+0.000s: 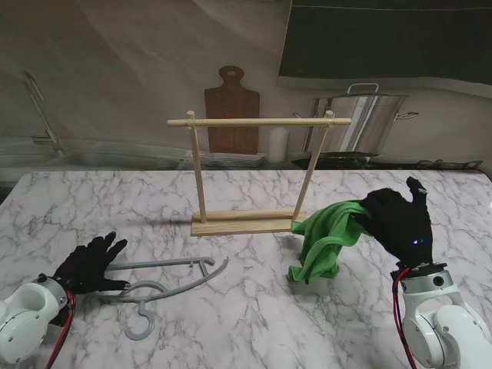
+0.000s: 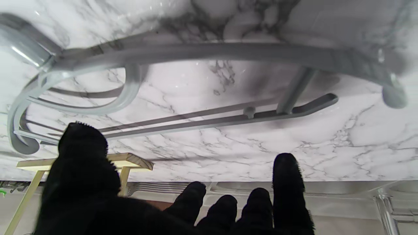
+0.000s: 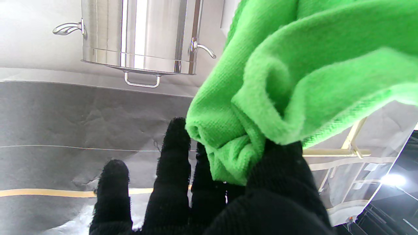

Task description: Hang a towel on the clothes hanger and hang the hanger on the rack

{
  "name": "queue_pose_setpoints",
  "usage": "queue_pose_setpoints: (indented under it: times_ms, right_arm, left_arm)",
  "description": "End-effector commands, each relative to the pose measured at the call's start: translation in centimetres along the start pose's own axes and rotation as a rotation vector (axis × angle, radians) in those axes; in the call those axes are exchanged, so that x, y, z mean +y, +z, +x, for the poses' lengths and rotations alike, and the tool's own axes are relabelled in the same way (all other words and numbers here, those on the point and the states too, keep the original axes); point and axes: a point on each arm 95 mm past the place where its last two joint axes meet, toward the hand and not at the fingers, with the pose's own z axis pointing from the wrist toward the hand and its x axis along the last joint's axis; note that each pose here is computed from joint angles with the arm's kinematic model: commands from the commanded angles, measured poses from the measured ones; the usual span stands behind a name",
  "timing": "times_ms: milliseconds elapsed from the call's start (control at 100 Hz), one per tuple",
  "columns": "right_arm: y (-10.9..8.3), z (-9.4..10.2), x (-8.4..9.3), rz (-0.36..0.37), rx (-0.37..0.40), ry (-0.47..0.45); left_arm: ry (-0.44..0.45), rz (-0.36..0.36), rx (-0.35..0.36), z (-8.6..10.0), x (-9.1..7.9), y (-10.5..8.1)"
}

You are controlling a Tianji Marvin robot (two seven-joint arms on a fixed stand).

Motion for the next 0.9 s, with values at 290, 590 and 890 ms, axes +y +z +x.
queue_pose_setpoints:
  times_ms: [290,590,890]
  right_arm:
    - [-0.7,0.0,-0.4,0.009,-0.018,-0.002]
    - [-0.7,0.0,-0.6,0.016,-0.021,-0.002]
    - [-0.7,0.1,-0.8,0.018,-0.021,0.002]
  left_arm:
    - [0.047,-0.089,0.002,0.5,1.7,-0.5]
    - [0.060,-0.139,-0.011,0.3,2.1,-0.4]
    - [0.064,-0.172,-0.019,0.3,2.4,-0.4]
